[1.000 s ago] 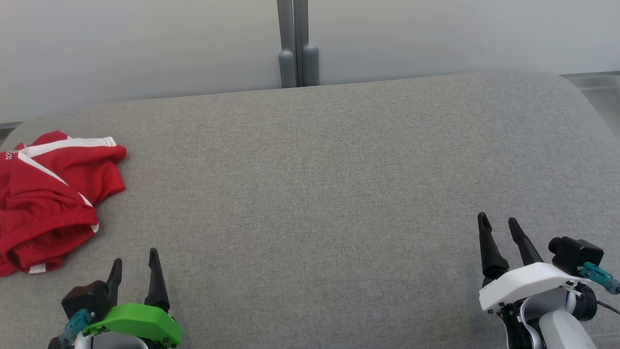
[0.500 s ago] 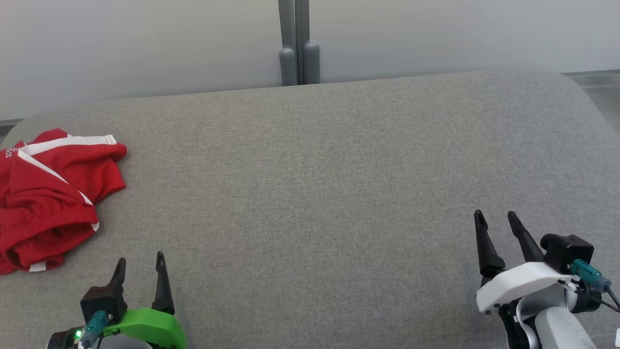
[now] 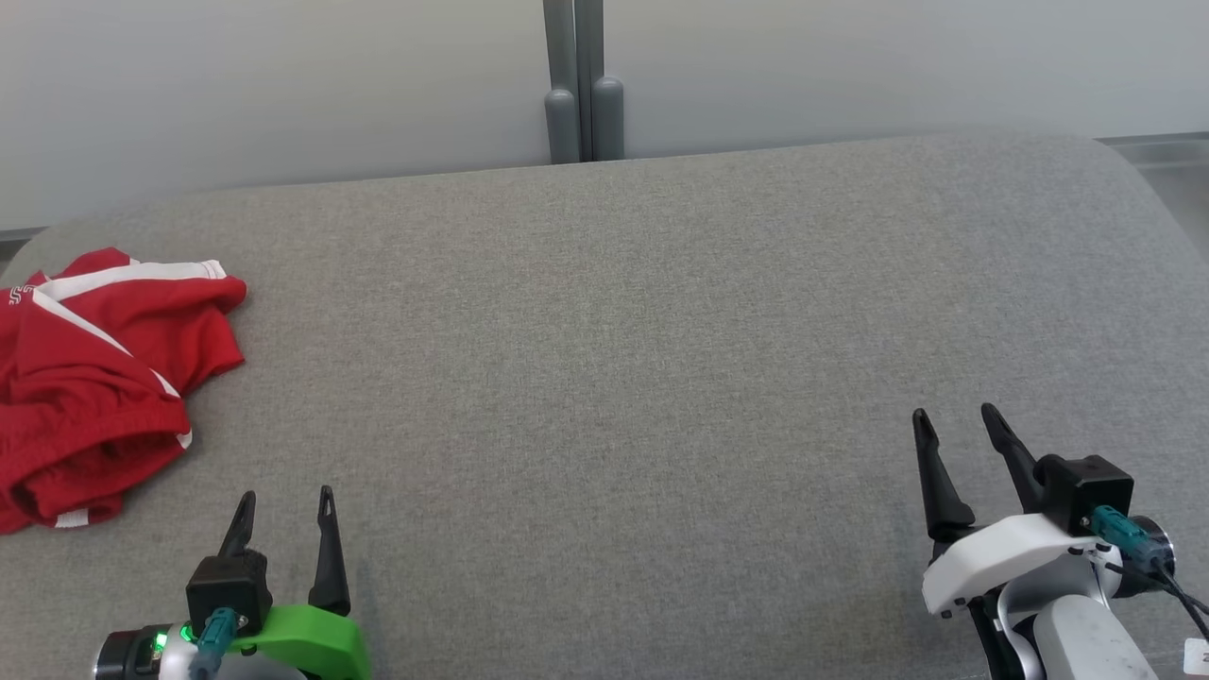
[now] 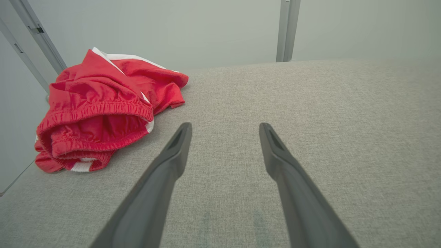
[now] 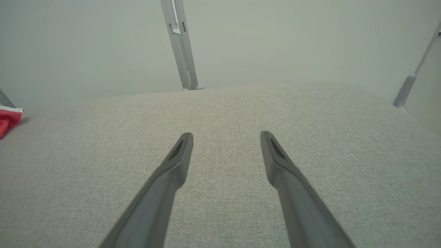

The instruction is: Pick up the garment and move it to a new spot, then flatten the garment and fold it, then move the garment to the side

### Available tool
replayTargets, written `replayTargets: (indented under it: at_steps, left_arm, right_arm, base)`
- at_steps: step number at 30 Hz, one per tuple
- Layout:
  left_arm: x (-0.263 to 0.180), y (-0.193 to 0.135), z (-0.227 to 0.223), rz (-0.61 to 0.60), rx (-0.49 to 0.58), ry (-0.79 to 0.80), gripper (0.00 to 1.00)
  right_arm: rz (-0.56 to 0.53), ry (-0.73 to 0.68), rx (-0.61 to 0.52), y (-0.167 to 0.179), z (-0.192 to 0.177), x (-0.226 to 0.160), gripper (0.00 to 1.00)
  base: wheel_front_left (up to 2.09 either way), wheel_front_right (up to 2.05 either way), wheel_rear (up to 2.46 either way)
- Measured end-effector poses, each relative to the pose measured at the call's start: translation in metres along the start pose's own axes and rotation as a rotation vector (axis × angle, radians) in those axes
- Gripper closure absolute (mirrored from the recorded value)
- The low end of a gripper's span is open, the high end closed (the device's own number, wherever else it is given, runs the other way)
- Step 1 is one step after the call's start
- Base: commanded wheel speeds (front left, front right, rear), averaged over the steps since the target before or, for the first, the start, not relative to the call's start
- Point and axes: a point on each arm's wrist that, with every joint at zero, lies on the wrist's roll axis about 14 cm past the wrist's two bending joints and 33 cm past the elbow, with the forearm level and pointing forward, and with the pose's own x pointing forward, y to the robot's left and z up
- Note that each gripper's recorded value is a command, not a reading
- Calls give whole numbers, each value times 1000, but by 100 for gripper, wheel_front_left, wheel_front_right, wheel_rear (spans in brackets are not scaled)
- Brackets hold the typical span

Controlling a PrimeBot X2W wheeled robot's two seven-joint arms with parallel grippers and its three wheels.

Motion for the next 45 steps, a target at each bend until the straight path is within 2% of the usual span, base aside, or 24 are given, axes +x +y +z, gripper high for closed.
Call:
replayTargets:
  at_steps: [19,25,32,36,42,43,45]
  left_arm:
    - [-1,-1,-2,-16,123,-15,0]
    - [-8,10,-4,34,99,-8,0]
    - [-33,55,-13,190,51,19,0]
    - [-60,89,-20,309,27,38,0]
    - [-119,135,-43,507,-22,98,0]
    - [-143,148,-52,583,-51,116,0]
    - [-165,159,-59,654,-83,129,0]
  right_arm:
    - [13,-8,-127,-2,0,1,0]
    - [65,6,-146,10,-5,5,0]
    - [260,13,-153,73,-12,25,0]
    - [403,23,-148,122,-19,34,0]
    - [641,45,-143,203,-31,34,0]
    - [714,46,-139,228,-33,32,0]
    - [785,39,-136,253,-32,30,0]
  base:
    - [0,0,0]
    - [0,0,0]
    - [0,0,0]
    - [0,0,0]
    - [0,0,0]
    - [0,0,0]
    - [0,0,0]
